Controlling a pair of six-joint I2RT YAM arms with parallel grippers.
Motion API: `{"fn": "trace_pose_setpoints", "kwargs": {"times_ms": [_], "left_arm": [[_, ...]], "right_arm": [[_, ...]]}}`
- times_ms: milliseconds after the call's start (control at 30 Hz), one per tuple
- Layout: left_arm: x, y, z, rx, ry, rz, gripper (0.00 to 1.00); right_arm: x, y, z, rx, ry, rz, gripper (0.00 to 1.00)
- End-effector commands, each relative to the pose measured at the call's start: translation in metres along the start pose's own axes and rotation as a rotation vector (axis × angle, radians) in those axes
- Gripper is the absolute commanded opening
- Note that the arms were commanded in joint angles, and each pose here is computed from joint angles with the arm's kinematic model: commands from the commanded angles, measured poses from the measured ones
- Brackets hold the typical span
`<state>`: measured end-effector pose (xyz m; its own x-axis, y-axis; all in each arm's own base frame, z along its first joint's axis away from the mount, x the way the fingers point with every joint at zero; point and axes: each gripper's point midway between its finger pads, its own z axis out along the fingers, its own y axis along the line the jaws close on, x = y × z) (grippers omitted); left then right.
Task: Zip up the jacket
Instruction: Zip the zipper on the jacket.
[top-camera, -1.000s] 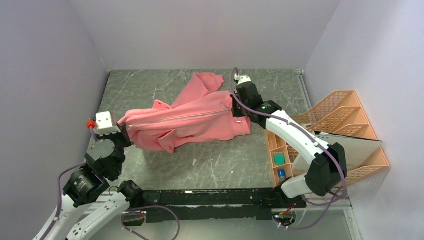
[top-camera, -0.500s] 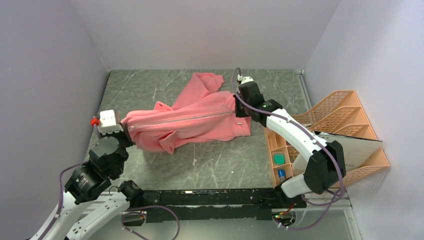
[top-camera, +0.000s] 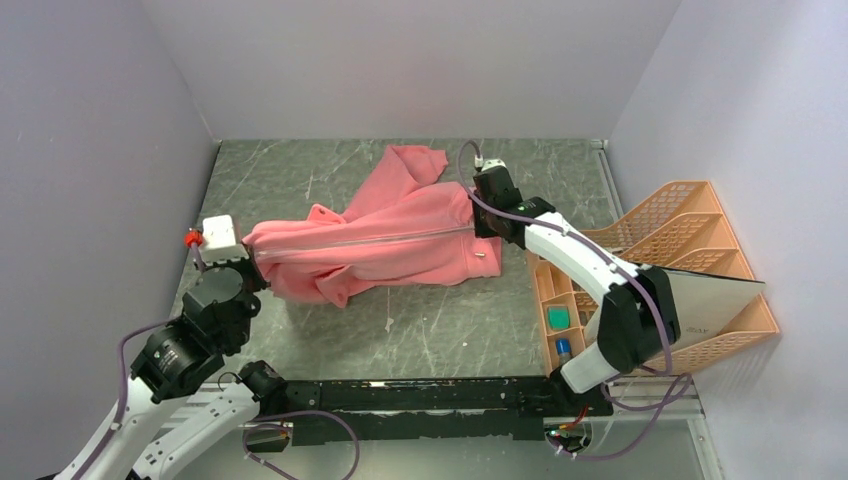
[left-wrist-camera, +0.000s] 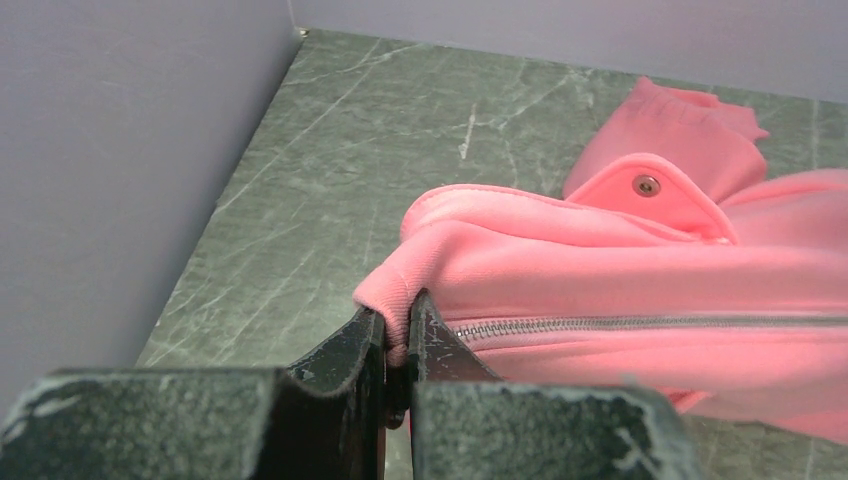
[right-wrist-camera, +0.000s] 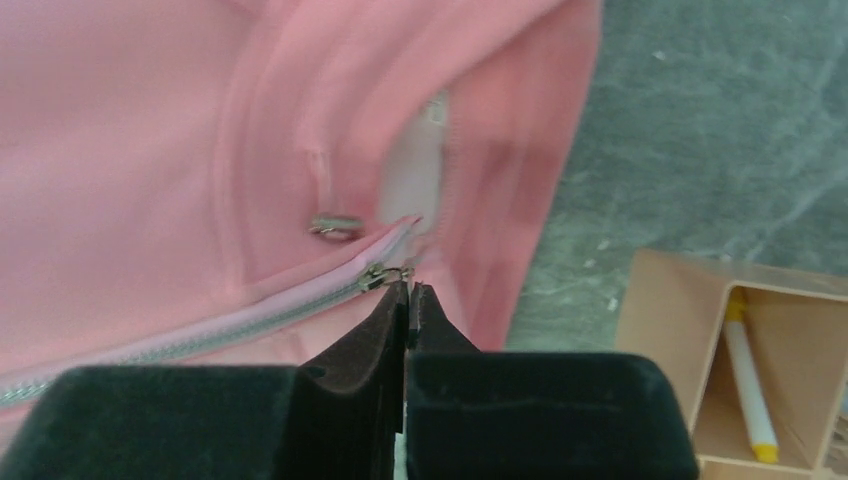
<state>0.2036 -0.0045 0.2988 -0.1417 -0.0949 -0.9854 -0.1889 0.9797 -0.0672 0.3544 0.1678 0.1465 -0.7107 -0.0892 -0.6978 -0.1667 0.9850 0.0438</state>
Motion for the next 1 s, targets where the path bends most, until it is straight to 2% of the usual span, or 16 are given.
{"fn": "trace_pose_setpoints", "kwargs": {"times_ms": [0, 200, 333, 433, 500, 567, 667, 767, 833, 900, 967], "left_arm": [[-0.040, 0.052, -0.012, -0.264, -0.102, -0.029, 0.05], [-0.045, 0.060, -0.015, -0.317, -0.103, -0.012, 0.05], [-0.044, 0.056, -0.014, -0.279, -0.106, -0.011, 0.05], [-0.042, 0.032, -0.007, -0.153, -0.106, -0.010, 0.05], [-0.032, -0.001, 0.003, -0.003, -0.089, 0.042, 0.05], [-0.009, -0.031, 0.014, 0.095, -0.001, 0.080, 0.05], [0.022, -0.048, 0.034, 0.087, 0.086, 0.137, 0.05], [0.024, -0.061, 0.046, 0.090, 0.074, 0.160, 0.05], [0.024, -0.058, 0.054, 0.038, 0.073, 0.183, 0.06], [0.030, -0.059, 0.063, 0.015, 0.098, 0.215, 0.25], [0.040, -0.060, 0.070, 0.010, 0.142, 0.235, 0.55]], "right_arm": [[0.014, -0.074, 0.009, 0.323, 0.085, -0.057, 0.00], [0.014, -0.079, 0.016, 0.357, 0.088, -0.057, 0.00], [0.004, -0.077, 0.011, 0.348, 0.057, -0.042, 0.00], [-0.020, -0.071, -0.002, 0.314, -0.037, 0.003, 0.00], [-0.043, -0.070, -0.014, 0.300, -0.123, 0.033, 0.00], [-0.066, -0.071, -0.026, 0.291, -0.201, 0.067, 0.00], [-0.099, -0.079, -0.043, 0.276, -0.296, 0.122, 0.00], [-0.122, -0.087, -0.053, 0.255, -0.331, 0.152, 0.00], [-0.127, -0.088, -0.054, 0.238, -0.319, 0.153, 0.09], [-0.125, -0.085, -0.055, 0.210, -0.308, 0.155, 0.25], [-0.115, -0.079, -0.053, 0.172, -0.289, 0.159, 0.37]]}}
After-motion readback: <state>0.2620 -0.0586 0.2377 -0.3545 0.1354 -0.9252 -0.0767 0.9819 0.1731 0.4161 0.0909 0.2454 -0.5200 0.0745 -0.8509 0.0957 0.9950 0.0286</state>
